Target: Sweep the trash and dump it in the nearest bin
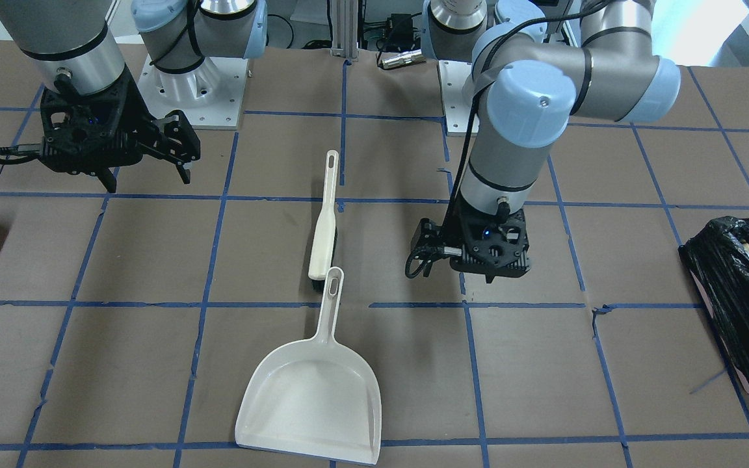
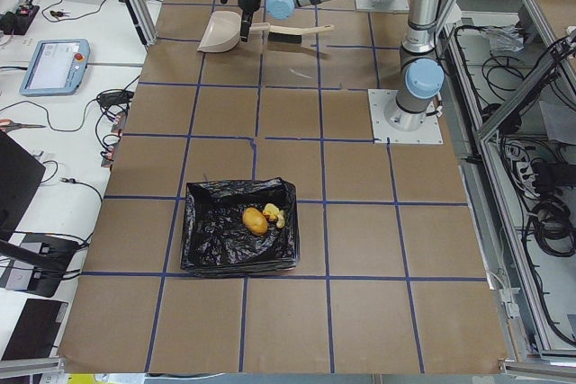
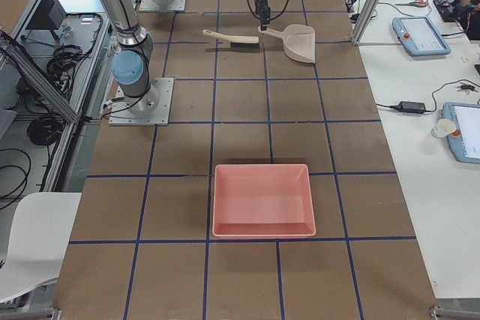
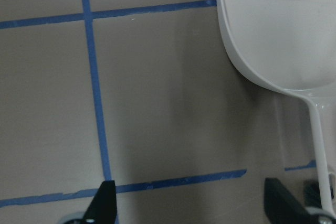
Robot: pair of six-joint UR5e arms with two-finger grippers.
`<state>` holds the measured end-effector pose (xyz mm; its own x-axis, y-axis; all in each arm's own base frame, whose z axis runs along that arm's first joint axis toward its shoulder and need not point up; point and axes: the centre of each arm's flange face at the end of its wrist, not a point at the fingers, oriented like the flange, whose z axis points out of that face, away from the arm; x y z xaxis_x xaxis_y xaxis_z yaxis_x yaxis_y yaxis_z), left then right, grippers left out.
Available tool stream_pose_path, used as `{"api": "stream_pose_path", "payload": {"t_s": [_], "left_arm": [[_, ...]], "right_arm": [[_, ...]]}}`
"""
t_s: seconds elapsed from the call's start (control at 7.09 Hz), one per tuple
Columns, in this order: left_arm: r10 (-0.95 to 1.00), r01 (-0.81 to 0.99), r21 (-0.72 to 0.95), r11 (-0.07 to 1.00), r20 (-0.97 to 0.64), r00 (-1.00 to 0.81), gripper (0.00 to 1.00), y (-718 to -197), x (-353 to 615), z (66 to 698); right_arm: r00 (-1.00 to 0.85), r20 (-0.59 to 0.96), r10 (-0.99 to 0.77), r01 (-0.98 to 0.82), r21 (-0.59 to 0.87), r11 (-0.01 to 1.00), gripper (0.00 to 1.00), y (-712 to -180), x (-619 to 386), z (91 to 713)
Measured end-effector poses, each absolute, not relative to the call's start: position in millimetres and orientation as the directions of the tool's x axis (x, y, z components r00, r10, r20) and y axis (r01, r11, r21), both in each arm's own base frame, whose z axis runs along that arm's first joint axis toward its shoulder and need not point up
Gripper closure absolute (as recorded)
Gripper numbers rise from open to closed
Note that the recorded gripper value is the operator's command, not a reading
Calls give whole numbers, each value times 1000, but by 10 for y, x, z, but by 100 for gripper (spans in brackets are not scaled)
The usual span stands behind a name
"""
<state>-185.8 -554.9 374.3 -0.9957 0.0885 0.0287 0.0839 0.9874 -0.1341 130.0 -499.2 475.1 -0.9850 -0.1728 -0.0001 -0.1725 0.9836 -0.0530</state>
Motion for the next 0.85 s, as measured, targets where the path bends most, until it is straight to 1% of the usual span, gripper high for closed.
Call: {"api": "stream_pose_path", "payload": {"t_s": [0.42,0.71,0.85], "left_arm": [[69,68,-29,997,25,-997,0,-5114,-1647,4557],[54,54,5,999,21,-998,0,-5030,-1529,5185],[51,51,12,999,20,-999,0,-5031,-1433,5318]], "right_arm": [[-985,1,-173,-172,-71,982,0,-4961,1312,4842],[-985,1,-174,-173,-61,983,0,-4936,1320,4846],[-985,1,-174,-173,-57,983,0,-4924,1321,4849]]}}
